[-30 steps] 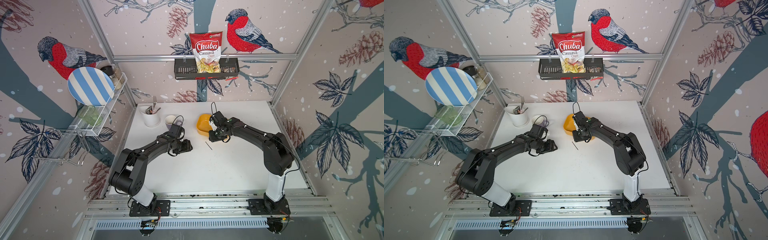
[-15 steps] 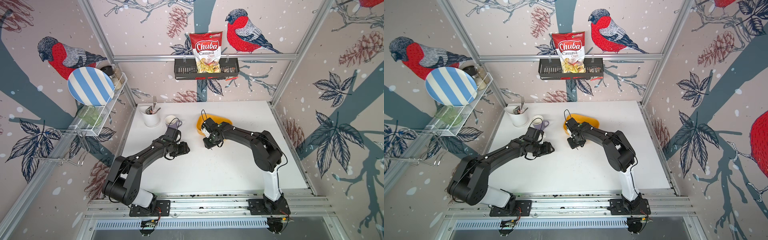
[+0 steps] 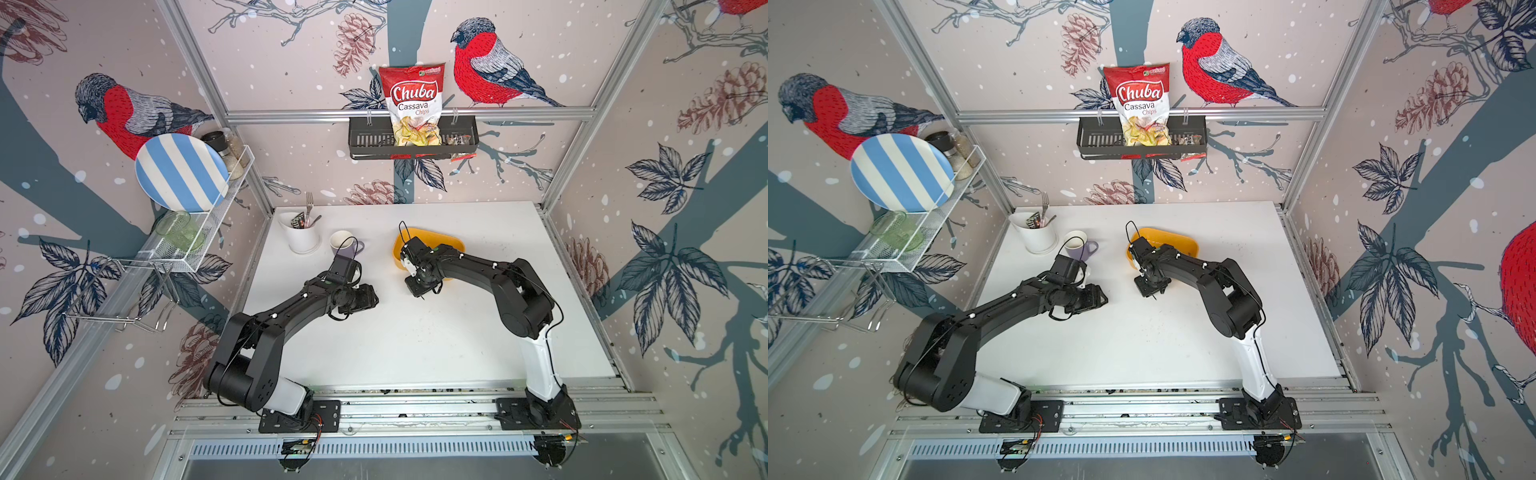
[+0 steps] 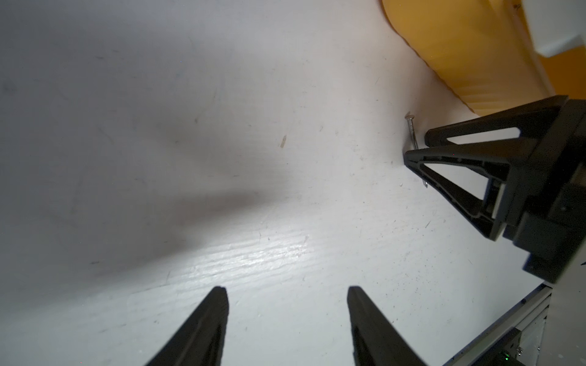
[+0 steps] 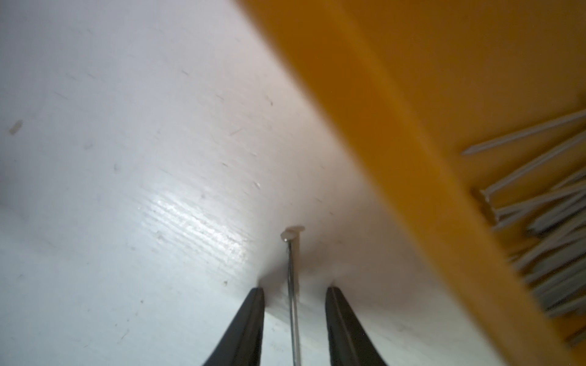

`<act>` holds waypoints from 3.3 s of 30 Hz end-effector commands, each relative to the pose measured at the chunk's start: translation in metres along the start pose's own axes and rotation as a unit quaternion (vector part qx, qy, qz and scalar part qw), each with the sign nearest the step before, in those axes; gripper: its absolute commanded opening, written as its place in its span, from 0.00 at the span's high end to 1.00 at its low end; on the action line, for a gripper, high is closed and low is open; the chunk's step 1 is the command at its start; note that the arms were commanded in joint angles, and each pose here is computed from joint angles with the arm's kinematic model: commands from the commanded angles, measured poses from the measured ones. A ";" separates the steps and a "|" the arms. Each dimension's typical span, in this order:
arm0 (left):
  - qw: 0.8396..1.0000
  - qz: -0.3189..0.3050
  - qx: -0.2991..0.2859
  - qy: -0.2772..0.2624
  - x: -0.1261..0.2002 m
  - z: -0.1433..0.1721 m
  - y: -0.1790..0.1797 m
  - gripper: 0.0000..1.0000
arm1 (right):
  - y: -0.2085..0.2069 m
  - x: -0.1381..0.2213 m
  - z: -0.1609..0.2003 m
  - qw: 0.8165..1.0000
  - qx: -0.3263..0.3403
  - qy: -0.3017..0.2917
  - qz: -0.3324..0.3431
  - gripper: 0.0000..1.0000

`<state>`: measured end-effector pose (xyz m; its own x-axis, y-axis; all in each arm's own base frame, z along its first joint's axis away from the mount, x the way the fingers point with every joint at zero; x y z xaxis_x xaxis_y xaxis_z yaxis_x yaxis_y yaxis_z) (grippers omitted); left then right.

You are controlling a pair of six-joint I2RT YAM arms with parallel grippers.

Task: Put the nails on the desktop into the storage box
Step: Pick up the nail from the center of the board, then place the nail in the storage box.

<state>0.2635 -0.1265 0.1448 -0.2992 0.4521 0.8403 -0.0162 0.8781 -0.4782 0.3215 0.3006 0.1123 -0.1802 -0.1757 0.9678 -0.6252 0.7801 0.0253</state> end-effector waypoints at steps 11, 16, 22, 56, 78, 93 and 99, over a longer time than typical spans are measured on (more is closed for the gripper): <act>1.000 -0.003 0.006 0.000 -0.001 -0.002 0.001 0.37 | 0.010 -0.022 0.019 0.997 0.031 0.065 0.010 1.00; 1.000 -0.005 0.005 -0.004 0.001 -0.002 0.001 0.37 | 0.017 -0.008 0.010 0.998 0.030 0.046 -0.018 1.00; 1.000 -0.007 0.004 -0.010 0.003 -0.002 0.001 0.37 | 0.021 0.032 -0.014 0.998 0.011 -0.012 -0.061 1.00; 1.000 -0.014 0.004 0.001 0.000 -0.010 -0.001 0.37 | -0.130 0.065 -0.045 0.912 -0.379 -0.154 -0.007 1.00; 1.000 -0.027 0.000 0.003 0.002 -0.007 0.006 0.38 | -0.133 0.022 -0.027 0.902 -0.416 -0.120 0.000 0.87; 0.999 -0.022 -0.008 -0.043 0.019 -0.024 -0.002 0.37 | -0.122 0.092 -0.034 0.909 -0.366 -0.196 -0.045 0.75; 0.996 -0.011 -0.007 -0.090 0.037 -0.032 -0.009 0.37 | -0.116 0.127 -0.034 0.917 -0.324 -0.228 -0.044 0.75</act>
<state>0.2786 -0.1146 0.1753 -0.4016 0.4049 0.8215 -0.0144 0.8941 -0.4477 0.4007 0.2078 0.2242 -0.5222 -0.3517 0.7769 -0.0283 0.9177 0.3964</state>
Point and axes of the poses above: each gripper's point midway between its finger pads, its own x axis back along the fingers, its own y axis along the line the jaws close on, z = x × y, the point moved 10 cm from there along x, back along the fingers, and after that the axes turned 1 degree about x, right-handed, at the moved point
